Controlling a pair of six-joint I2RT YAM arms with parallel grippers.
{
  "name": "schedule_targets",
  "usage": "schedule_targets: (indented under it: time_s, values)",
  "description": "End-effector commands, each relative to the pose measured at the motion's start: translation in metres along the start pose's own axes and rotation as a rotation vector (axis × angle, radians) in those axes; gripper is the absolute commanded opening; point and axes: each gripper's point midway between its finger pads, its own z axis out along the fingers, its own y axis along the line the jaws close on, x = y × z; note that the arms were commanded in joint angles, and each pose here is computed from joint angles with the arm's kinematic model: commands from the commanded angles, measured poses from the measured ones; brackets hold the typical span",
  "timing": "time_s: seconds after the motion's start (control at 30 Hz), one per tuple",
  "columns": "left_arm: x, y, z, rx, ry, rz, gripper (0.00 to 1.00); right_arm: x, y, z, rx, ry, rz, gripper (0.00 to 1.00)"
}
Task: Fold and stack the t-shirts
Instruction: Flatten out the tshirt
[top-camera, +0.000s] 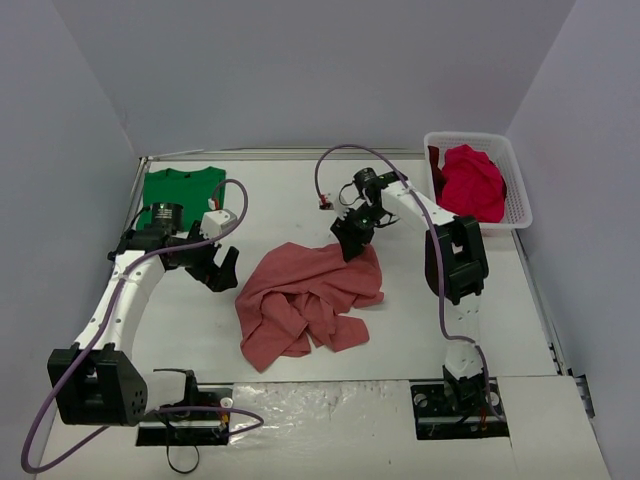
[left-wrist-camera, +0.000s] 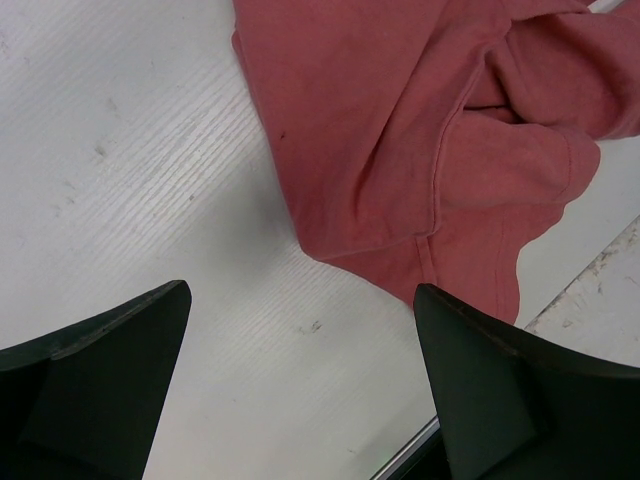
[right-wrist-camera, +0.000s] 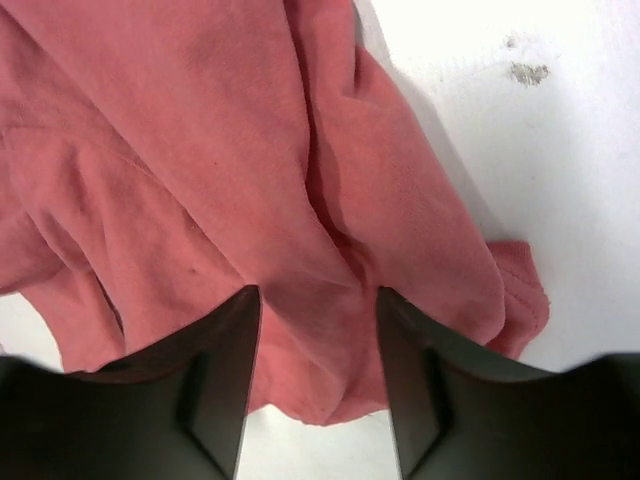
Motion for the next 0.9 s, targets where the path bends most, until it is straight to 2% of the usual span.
schedule_targets:
  time_s: [0.0,0.03,0.17,0.3,0.4,0.47,0.5,0.53,0.57,0.6,0.63,0.67,0.87]
  values:
    - [-0.003,-0.007,-0.003,0.03,-0.009,0.023,0.94,-0.003,0.019,-0.018,-0.014,-0.004,-0.014,0.41]
    - [-0.003,-0.007,-0.003,0.033,-0.009,0.023,0.94,-0.001,0.02,-0.018,-0.016,-0.001,-0.012,0.41]
    - [-0.001,-0.01,-0.003,0.043,0.0,0.023,0.94,0.003,0.028,-0.02,-0.027,0.0,-0.009,0.5]
    - [-0.002,-0.011,-0.004,0.046,-0.002,0.031,0.95,0.007,0.034,-0.018,-0.033,0.013,-0.019,0.62]
    - [-0.001,-0.011,-0.002,0.048,0.004,0.029,0.94,0.011,0.031,-0.011,-0.04,0.03,-0.013,0.65]
    - [0.0,-0.011,-0.002,0.05,0.006,0.028,0.94,0.013,0.03,-0.007,-0.045,0.042,-0.009,0.62]
    - [0.0,-0.01,-0.001,0.05,0.008,0.029,0.94,0.015,0.029,-0.002,-0.052,0.053,-0.003,0.53]
    - [0.0,-0.011,-0.001,0.05,0.009,0.027,0.94,0.016,0.028,0.0,-0.052,0.061,-0.001,0.39]
    - [0.001,-0.011,0.0,0.051,0.013,0.028,0.94,0.017,0.03,0.003,-0.053,0.073,-0.004,0.35]
    - [0.001,-0.011,0.0,0.053,0.014,0.033,0.94,0.018,0.031,0.004,-0.057,0.08,-0.006,0.26]
    - [0.002,-0.011,0.001,0.055,0.021,0.033,0.94,0.02,0.03,0.006,-0.057,0.089,-0.007,0.07]
    - [0.002,-0.01,0.001,0.053,0.023,0.032,0.94,0.019,0.031,0.007,-0.055,0.091,-0.011,0.0]
    - [0.005,-0.007,0.006,0.05,0.045,0.044,0.94,0.002,0.021,-0.022,0.03,0.049,-0.029,0.0]
